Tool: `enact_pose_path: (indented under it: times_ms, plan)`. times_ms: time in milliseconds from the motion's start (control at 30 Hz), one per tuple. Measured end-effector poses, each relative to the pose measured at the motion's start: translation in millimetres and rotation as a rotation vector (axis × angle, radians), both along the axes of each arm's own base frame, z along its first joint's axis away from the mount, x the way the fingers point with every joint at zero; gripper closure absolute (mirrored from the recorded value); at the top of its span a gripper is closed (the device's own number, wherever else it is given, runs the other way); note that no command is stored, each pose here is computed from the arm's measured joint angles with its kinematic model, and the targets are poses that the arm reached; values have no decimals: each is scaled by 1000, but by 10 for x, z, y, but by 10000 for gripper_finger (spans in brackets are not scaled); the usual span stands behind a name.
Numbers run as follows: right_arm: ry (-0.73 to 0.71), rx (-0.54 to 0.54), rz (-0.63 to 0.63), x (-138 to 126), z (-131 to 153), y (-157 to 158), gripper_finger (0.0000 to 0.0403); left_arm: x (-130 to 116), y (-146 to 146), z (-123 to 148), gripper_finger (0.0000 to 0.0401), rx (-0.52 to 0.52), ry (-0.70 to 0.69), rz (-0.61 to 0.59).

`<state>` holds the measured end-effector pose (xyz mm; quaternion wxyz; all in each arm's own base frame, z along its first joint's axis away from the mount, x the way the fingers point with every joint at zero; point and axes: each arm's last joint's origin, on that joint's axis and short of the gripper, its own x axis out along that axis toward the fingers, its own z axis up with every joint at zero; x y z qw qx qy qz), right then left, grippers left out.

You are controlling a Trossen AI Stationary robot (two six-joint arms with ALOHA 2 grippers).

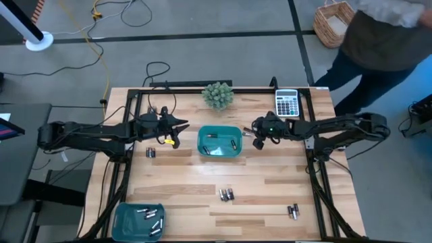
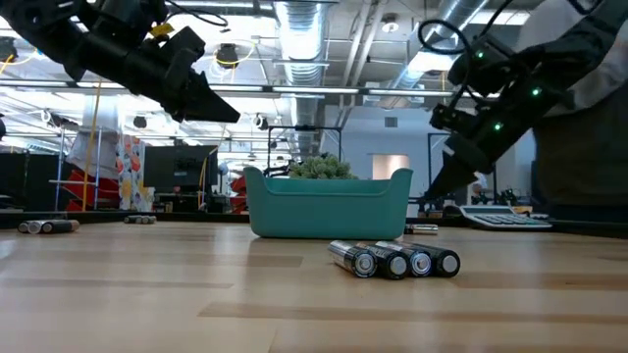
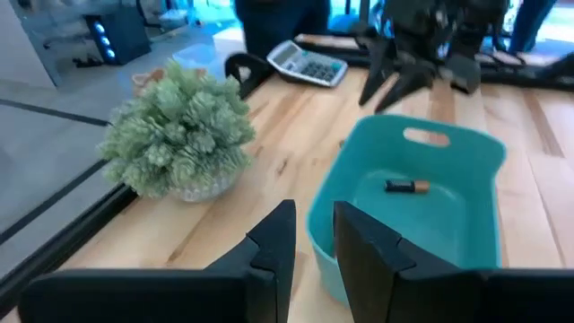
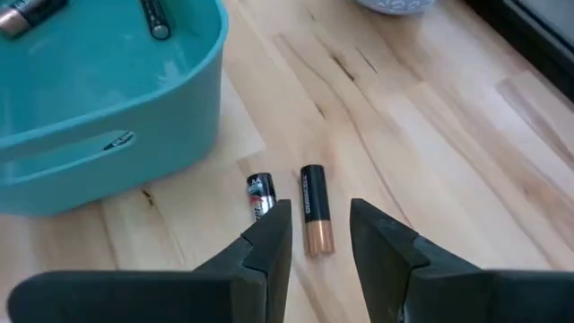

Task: Sort batteries
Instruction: Put the black battery into the green bin

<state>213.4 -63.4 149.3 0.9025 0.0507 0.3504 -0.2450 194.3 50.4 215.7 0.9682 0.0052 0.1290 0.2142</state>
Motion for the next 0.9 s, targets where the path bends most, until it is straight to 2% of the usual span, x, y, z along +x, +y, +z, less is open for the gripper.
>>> enact_pose_path:
  times_ms: [700, 900]
  plan:
    - [61, 41, 6, 139, -426, -227, 274, -19, 24, -39, 329, -4, 11, 13]
    - [44, 37, -6, 164, -475, -271, 294, -19, 24, -39, 329, -8, 9, 14]
